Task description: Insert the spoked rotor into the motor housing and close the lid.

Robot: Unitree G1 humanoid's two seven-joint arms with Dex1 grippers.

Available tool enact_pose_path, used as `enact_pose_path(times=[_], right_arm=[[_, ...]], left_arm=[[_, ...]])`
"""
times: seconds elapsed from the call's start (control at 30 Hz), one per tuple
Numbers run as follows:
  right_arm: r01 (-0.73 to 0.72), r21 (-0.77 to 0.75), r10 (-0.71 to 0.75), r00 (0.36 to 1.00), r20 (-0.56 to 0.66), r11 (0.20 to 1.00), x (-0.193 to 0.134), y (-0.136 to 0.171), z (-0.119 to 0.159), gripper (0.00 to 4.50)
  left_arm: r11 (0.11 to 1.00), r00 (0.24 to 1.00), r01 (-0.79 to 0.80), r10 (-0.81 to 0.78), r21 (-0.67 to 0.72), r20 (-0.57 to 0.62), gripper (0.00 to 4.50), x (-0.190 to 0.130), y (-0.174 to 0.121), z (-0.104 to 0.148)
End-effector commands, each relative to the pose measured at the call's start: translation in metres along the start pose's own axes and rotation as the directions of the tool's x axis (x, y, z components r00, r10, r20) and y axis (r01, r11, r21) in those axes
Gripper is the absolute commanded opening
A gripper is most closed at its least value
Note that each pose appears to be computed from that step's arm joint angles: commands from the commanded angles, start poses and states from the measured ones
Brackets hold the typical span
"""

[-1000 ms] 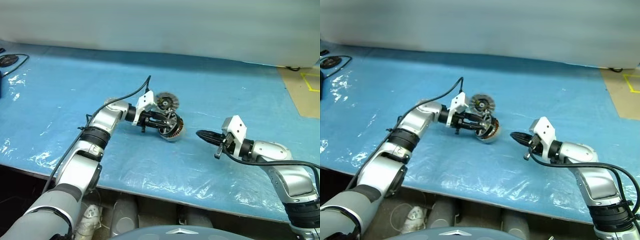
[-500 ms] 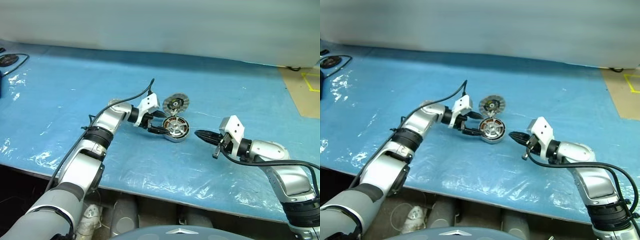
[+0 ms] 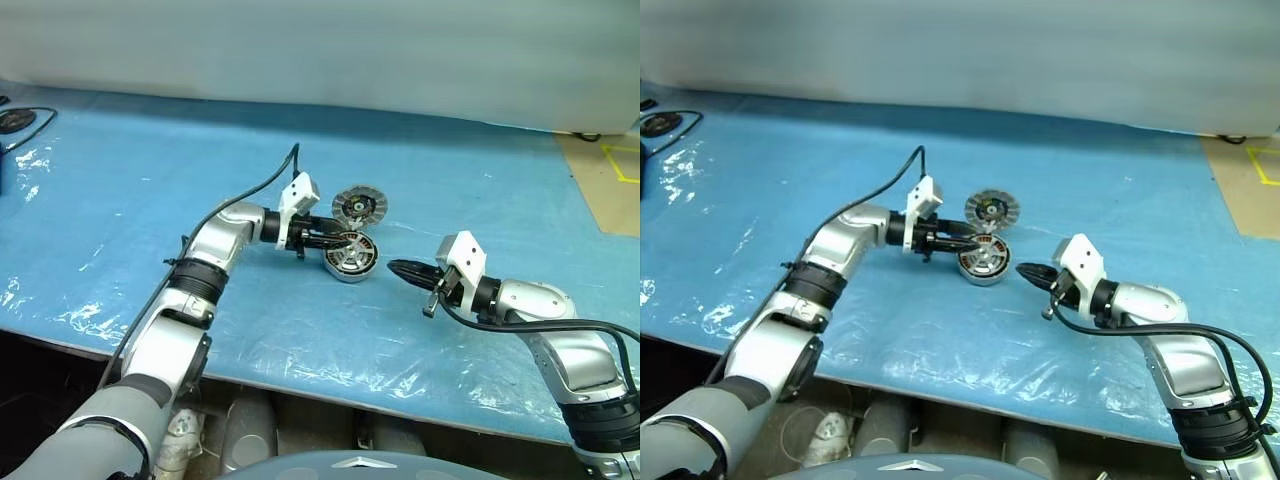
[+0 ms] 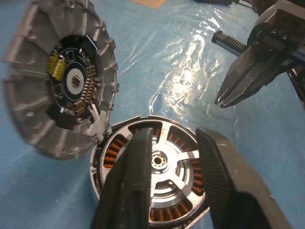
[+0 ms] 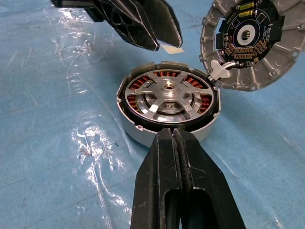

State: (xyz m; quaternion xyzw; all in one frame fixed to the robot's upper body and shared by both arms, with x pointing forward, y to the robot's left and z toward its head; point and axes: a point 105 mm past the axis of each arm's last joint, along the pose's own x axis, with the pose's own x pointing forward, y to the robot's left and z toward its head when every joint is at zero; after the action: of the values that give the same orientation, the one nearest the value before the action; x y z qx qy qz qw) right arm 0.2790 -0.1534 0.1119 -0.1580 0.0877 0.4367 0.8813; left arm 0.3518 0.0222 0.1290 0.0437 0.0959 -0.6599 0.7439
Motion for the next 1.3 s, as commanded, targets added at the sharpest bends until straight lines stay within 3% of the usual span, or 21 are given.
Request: enact_pose_path(times=[0.03,0.07,0.3,0.43,0.67,0.83,1.07,1.2,1.3], right_arm=[[0.001,-0.046,0.001,0.999,0.037,0.999,0.001,-0.001,0.011,0.0],[0.001,-0.047,0.0,0.999,0.037,0.999,0.001,-0.001,0.011,0.0],[0.001,-0.05,0.001,0.999,0.041,0.999,0.003,0.001,0.01,0.0],[0.009,-0.054,-0.007,0.999,0.041,0.998,0.002,0.0,0.009,0.0],[0.026,-0.062,-0.024,0.999,0.038,0.998,0.002,-0.001,0.008,0.0],[0.029,-0.066,-0.026,0.999,0.041,0.997,0.004,-0.001,0.009,0.0],[0.032,-0.073,-0.029,0.998,0.048,0.997,0.007,-0.002,0.011,0.0],[0.034,-0.075,-0.03,0.998,0.048,0.997,0.007,-0.002,0.011,0.0],[0.032,-0.074,-0.029,0.999,0.042,0.997,0.008,-0.001,0.009,0.0]], left_arm=[[0.996,0.995,-0.073,0.07,0.044,0.076,0.28,0.004,0.002,0.015],[0.994,0.992,-0.095,0.091,0.049,0.083,0.04,0.007,0.004,0.014],[0.987,0.982,-0.151,0.143,0.062,0.12,0.04,0.028,0.003,0.014],[0.973,0.978,-0.188,0.197,0.136,-0.062,0.04,0.035,0.005,-0.022],[0.988,0.98,-0.111,0.127,0.11,-0.151,0.04,0.037,-0.01,-0.048],[0.999,0.998,-0.032,0.034,0.03,-0.045,0.04,0.038,-0.022,-0.026],[1.0,0.969,-0.03,0.029,0.001,-0.247,0.04,0.031,-0.024,-0.06],[0.995,0.988,-0.095,0.098,0.029,-0.116,0.04,0.033,-0.014,-0.039],[0.997,0.995,-0.079,0.08,-0.012,0.062,0.04,0.031,-0.015,-0.008]])
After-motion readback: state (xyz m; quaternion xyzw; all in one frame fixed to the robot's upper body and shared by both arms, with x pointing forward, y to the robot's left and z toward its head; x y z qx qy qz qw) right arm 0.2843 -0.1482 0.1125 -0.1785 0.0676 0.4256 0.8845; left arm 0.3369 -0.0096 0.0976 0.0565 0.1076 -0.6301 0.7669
